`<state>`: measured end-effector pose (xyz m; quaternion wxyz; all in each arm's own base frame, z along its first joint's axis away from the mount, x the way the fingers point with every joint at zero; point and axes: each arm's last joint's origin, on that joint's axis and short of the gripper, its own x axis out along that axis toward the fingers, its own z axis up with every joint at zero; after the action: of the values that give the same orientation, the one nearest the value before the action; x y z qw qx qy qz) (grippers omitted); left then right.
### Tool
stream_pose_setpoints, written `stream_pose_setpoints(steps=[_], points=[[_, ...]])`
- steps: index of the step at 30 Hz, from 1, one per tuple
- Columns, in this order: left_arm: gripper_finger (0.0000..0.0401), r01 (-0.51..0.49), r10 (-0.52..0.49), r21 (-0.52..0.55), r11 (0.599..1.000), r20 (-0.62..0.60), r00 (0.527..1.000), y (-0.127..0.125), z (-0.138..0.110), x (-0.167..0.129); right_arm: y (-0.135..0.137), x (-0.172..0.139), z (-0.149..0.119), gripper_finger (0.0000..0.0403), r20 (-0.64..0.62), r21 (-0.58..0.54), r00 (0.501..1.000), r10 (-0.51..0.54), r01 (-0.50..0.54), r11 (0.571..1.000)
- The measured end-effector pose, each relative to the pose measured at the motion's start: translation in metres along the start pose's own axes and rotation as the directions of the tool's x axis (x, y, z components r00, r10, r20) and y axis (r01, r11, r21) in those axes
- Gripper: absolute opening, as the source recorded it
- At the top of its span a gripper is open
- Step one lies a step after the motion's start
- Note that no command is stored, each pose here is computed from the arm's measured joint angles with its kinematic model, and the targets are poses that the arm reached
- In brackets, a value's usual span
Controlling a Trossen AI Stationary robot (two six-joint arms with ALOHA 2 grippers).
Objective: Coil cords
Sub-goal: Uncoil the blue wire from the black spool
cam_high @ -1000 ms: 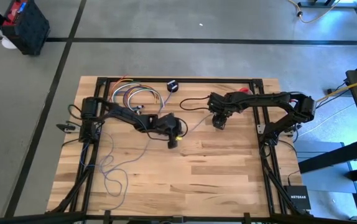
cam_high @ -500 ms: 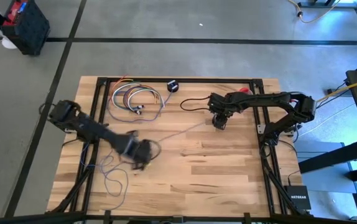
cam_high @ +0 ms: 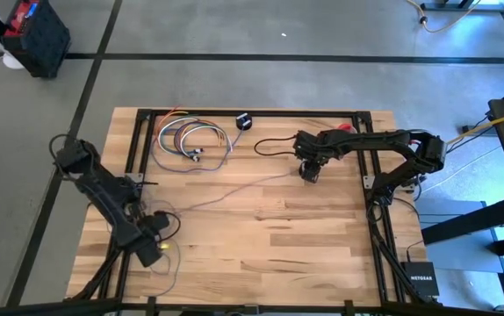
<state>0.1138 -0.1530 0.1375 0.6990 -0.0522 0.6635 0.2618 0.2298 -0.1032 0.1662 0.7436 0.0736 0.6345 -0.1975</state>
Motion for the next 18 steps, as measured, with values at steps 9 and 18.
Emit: stream_pose_setpoints(steps=[9, 18], points=[[0.0080, 0.009, -0.011, -0.050, 0.999, -0.043, 0.999, 0.005, 0.029, 0.005, 0.000, 0.000, 0.000, 0.0152, 0.000, 0.006, 1.000, 0.000, 0.000, 1.000], [0.0167, 0.217, -0.215, 0.073, 0.973, -0.034, 0.976, 0.000, 0.081, -0.033, 0.000, 0.000, 0.000, 0.0152, 0.001, 0.019, 1.000, 0.000, 0.000, 1.000]])
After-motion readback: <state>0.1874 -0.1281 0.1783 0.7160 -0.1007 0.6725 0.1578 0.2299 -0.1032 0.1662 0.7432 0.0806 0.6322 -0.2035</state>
